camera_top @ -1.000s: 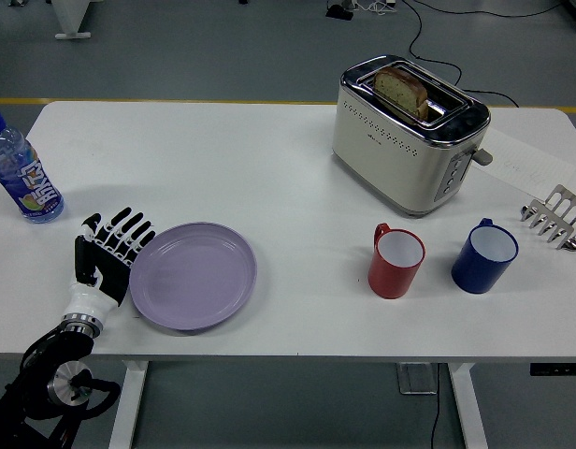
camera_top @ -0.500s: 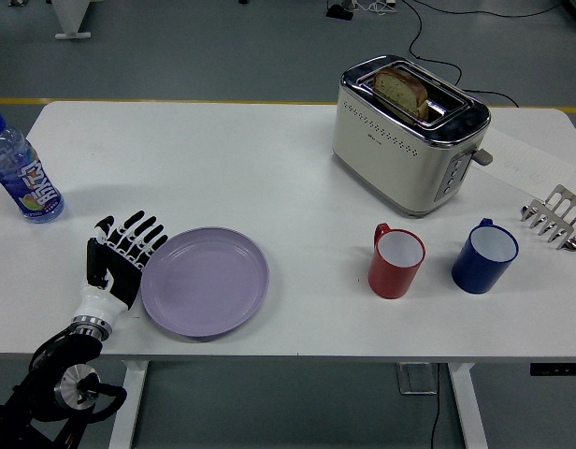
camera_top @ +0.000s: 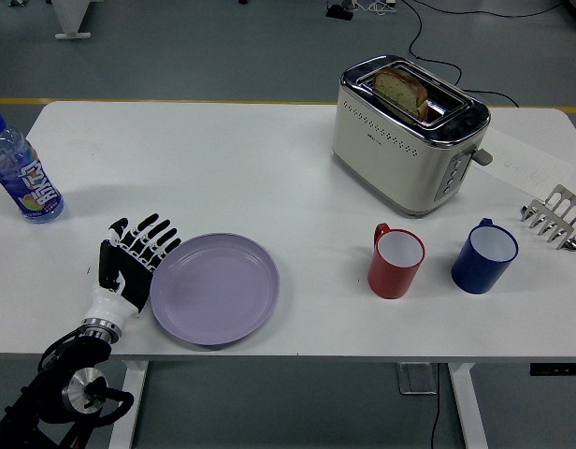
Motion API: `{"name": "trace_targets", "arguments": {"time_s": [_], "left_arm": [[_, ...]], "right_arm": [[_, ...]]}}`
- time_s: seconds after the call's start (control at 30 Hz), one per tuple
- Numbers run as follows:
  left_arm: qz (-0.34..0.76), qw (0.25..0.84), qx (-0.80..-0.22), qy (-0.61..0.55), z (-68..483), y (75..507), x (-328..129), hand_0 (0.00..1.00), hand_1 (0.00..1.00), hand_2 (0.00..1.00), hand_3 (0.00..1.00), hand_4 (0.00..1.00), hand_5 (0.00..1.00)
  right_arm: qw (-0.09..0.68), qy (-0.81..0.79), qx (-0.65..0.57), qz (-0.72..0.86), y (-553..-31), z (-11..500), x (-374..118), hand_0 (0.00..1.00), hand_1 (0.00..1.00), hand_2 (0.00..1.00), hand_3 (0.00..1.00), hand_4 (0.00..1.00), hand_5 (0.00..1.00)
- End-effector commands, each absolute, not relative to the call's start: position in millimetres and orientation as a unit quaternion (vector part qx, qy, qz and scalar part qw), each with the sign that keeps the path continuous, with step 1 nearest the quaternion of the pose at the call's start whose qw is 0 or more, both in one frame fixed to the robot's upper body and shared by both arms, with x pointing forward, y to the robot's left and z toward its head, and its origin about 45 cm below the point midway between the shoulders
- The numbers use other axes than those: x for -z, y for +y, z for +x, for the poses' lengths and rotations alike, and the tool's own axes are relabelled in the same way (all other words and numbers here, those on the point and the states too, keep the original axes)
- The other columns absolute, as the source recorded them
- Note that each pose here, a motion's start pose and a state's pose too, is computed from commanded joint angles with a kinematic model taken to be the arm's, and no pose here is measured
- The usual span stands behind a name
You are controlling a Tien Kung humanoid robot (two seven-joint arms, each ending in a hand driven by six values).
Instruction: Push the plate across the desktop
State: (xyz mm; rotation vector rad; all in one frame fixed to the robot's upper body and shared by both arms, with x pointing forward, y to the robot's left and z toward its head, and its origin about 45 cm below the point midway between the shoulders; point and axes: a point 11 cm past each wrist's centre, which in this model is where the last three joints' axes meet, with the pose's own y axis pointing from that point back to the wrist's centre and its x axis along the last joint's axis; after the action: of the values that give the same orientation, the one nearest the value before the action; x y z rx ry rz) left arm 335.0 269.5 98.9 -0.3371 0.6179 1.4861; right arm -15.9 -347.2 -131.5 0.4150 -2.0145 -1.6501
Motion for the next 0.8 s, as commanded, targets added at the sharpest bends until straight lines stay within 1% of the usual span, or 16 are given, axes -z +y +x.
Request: {"name": "trace_targets", "arguments": {"time_s": [0.8], "left_arm": [[-0.151, 0.704, -0.639, 0.273, 343, 249, -108, 0.72, 0.708, 0.654, 0.619, 0.522, 0.998]], "right_arm": [[0.244, -0.743, 0.603, 0.156, -349, -11, 131, 0.593, 0.524, 0.613, 0.624, 0.372, 0.561]]}}
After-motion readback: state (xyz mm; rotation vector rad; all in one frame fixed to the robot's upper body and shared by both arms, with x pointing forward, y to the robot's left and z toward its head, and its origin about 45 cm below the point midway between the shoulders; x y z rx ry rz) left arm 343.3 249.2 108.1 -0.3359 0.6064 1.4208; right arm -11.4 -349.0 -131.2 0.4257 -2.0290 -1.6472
